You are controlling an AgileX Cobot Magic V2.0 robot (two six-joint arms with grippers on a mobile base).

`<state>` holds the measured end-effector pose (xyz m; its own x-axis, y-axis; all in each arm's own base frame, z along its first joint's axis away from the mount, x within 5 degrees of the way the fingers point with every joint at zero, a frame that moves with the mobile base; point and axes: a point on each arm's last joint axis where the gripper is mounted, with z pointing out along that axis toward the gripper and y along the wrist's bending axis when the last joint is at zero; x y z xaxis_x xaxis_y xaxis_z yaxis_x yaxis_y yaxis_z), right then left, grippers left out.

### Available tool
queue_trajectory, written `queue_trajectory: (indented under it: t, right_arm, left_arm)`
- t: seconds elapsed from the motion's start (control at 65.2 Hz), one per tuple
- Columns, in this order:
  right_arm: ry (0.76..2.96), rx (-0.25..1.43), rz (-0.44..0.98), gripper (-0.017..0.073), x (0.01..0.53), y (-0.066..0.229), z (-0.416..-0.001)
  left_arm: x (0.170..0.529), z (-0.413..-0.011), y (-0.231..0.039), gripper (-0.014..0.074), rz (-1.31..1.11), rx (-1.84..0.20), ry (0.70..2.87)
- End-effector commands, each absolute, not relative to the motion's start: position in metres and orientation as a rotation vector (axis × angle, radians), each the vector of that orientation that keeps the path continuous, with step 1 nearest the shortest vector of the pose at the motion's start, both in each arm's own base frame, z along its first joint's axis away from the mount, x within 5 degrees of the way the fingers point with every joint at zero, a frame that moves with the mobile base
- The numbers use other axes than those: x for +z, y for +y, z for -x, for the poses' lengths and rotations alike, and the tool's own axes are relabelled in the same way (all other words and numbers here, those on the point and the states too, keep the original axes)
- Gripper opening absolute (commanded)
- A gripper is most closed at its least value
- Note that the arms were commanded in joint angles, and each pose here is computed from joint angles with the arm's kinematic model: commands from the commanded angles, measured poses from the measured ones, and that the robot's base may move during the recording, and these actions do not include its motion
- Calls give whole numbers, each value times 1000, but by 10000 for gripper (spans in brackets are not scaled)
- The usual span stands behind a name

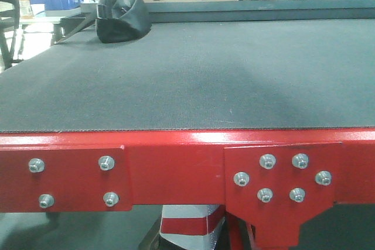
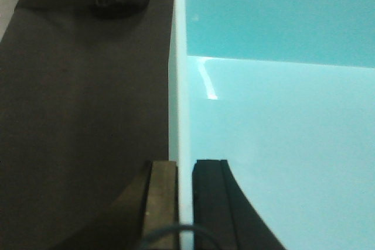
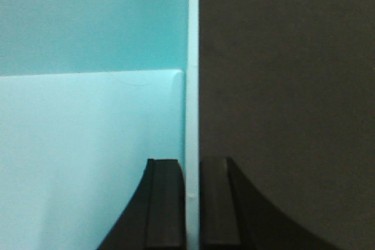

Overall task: Fetch blue bin and place on conveyor start
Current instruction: 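Lower the light-teal bin onto the grey conveyor belt with both grippers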

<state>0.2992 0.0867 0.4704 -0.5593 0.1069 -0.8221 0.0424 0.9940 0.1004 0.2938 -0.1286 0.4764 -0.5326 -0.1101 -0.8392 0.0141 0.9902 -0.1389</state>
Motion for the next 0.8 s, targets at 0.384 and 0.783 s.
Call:
queue_trajectory:
  t: [0.384,0.783]
  right_arm:
    - [2196,174,-21,-153,354,107,-332]
    - [2260,168,15,-153,300,121,-369]
  left_arm:
    - [373,-326,-133,-111,49,-268,2141]
    - [306,-355,-141,-111,-7,-244,2214]
